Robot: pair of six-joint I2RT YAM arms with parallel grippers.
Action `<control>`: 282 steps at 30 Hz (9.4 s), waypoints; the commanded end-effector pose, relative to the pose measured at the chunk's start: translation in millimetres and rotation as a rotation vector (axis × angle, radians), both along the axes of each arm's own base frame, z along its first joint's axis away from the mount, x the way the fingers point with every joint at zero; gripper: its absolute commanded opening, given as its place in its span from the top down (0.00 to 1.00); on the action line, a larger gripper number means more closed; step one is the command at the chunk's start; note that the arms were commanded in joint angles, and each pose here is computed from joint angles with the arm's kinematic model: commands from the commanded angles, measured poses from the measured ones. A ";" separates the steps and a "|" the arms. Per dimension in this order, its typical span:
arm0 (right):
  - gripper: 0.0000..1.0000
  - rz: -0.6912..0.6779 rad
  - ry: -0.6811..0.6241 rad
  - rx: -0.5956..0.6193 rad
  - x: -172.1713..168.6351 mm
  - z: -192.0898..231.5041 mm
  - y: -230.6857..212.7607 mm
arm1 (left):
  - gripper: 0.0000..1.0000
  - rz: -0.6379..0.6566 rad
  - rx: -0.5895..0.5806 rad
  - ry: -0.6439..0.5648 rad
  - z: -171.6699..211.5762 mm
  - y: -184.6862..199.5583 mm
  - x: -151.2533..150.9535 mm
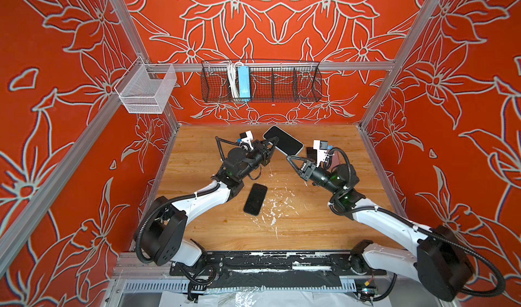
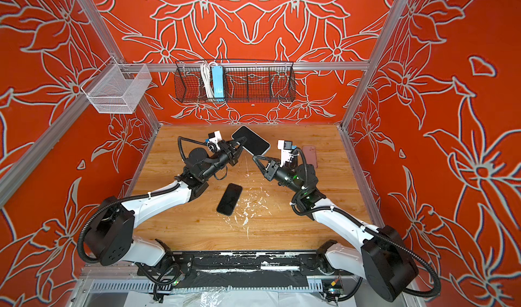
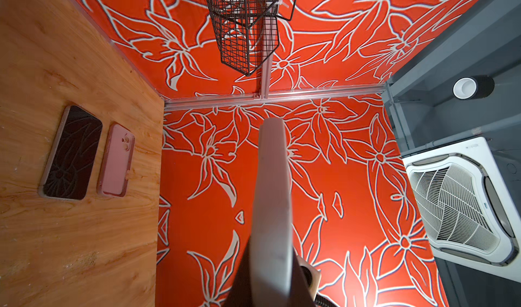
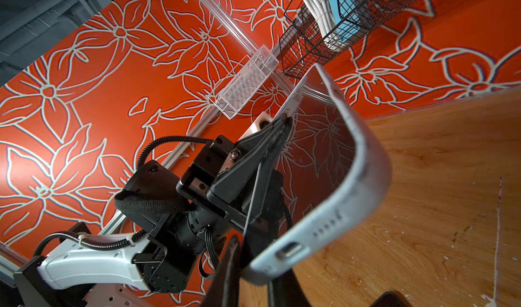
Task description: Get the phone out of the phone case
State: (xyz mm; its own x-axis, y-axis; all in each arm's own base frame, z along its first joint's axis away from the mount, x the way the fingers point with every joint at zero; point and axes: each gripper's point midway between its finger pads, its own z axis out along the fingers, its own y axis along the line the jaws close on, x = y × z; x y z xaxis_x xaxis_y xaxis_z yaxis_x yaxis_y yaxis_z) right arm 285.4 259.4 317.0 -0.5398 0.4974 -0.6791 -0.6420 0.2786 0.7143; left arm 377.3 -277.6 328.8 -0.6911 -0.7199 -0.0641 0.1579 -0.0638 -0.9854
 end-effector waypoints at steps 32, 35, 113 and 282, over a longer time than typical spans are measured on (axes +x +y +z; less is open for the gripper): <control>0.91 -0.168 -0.155 -0.305 16.7 -36.0 -3.5 | 1.00 -0.091 -0.138 -0.005 44.5 -7.5 -20.2; 0.91 -0.174 -0.154 -0.312 17.4 -37.8 -4.7 | 1.00 -0.093 -0.141 -0.005 46.3 -7.6 -21.4; 0.50 0.157 -0.116 -0.393 -31.4 -9.6 -22.4 | 1.00 -0.292 0.158 -0.384 78.0 -0.3 -27.6; 0.72 0.721 -0.341 -0.726 -71.5 -16.4 76.2 | 1.00 -0.789 0.533 -0.804 60.6 32.6 -90.7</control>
State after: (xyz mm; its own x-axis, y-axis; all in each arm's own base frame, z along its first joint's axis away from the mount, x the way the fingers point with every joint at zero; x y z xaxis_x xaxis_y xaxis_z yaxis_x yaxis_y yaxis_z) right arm 216.7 331.4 286.8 -0.3246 -0.4631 -0.8247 -0.9416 0.0754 0.3283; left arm 293.2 -243.8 371.3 -0.5977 0.1251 -0.7919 0.7994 0.0183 -0.6005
